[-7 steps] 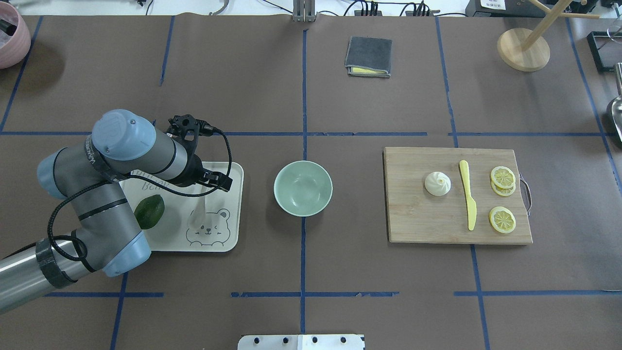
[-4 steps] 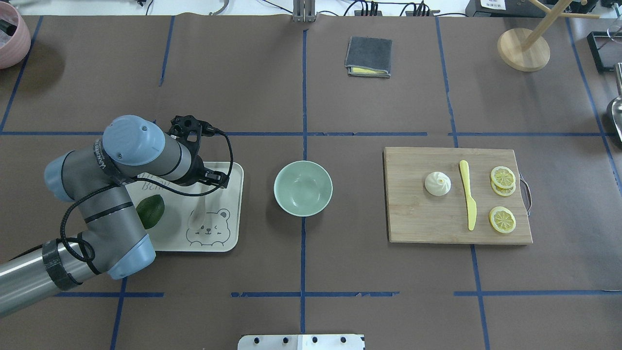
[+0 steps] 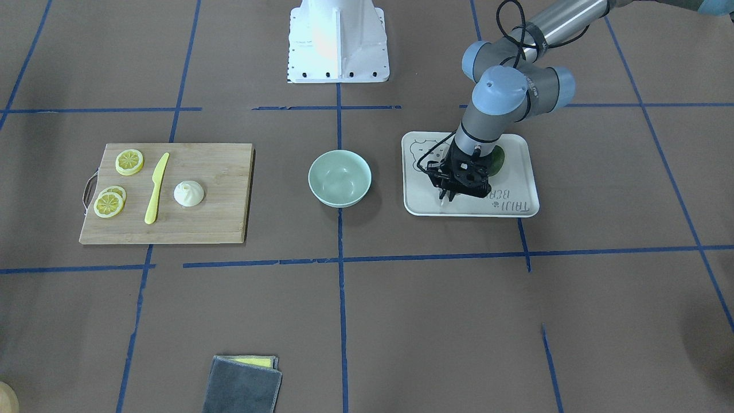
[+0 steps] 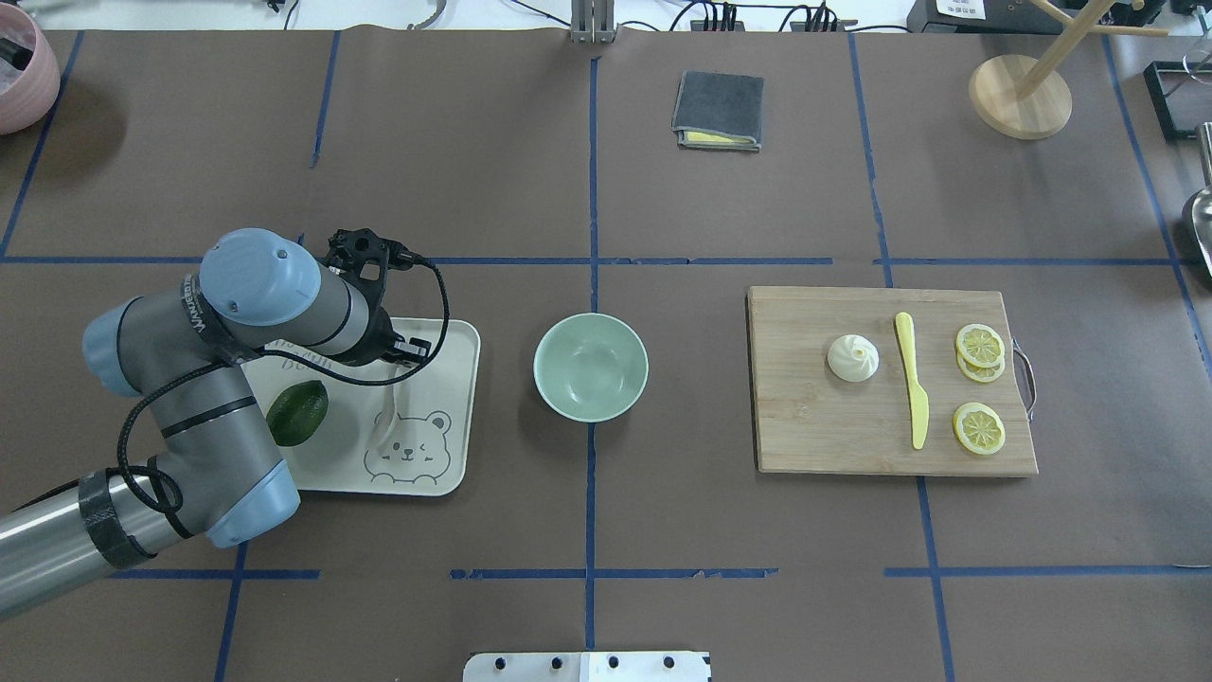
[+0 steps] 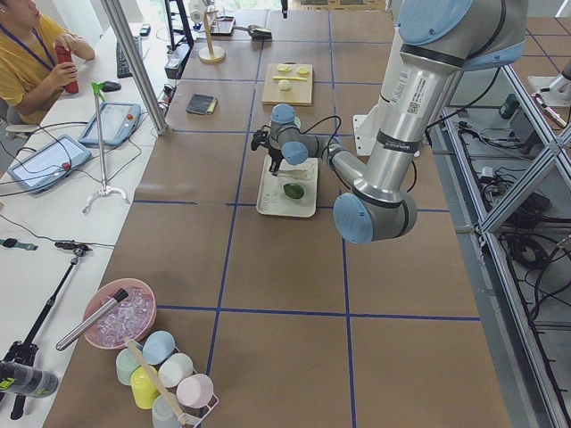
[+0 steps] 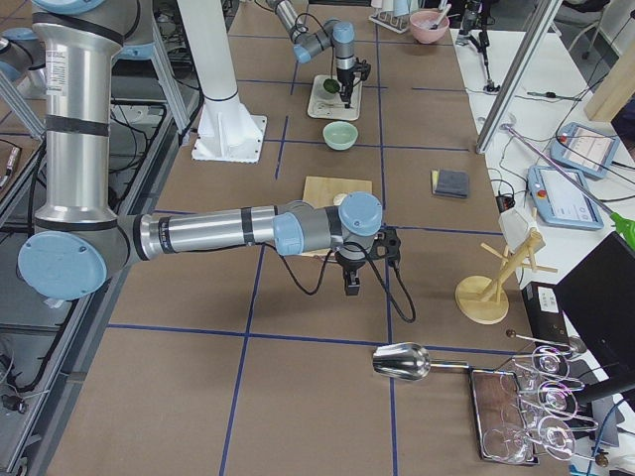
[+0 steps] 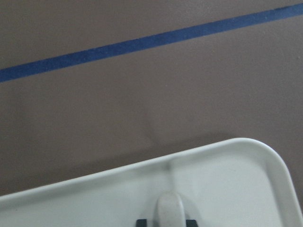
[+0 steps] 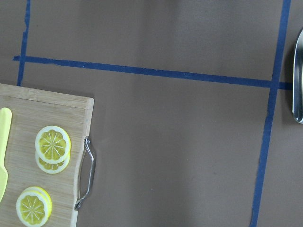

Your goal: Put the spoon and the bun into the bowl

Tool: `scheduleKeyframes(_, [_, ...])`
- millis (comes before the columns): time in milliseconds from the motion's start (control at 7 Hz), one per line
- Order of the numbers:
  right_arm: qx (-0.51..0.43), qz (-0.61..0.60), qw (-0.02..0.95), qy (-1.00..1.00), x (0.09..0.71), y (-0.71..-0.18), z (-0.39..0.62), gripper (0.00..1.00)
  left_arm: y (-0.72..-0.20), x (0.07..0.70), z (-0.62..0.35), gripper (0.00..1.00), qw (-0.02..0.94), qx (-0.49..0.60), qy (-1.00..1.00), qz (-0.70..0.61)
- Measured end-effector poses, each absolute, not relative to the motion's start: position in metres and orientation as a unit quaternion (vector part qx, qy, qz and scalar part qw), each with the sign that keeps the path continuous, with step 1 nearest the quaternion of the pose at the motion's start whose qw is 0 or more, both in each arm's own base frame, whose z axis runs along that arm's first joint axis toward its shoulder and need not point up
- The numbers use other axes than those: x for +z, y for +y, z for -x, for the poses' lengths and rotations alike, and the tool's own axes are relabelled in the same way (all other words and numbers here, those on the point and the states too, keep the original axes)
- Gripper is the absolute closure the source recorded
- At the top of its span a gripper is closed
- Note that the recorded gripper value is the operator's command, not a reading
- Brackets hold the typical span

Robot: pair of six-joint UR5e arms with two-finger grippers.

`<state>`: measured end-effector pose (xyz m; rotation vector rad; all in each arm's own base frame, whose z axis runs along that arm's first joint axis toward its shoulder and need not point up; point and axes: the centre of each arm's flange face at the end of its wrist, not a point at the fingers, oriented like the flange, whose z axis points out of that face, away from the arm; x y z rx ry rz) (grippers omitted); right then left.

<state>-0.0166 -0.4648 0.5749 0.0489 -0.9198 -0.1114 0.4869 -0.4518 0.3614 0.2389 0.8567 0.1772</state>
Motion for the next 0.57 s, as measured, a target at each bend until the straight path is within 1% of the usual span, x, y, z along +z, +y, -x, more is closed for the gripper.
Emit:
scheduleKeyframes(286, [-0.054, -0.024, 0.894, -0.444, 0.574, -0.466, 0.017, 0.0, -0.452, 0.339, -0.485, 1.0, 0.903, 0.08, 0.408, -0.11])
scheduleKeyframes(571, [-0.056, -0.026, 0.891, -0.449, 0.57, -0.467, 0.018, 0.0, -0.459, 0.283, -0.488, 1.0, 0.895, 0.065, 0.426, -0.118])
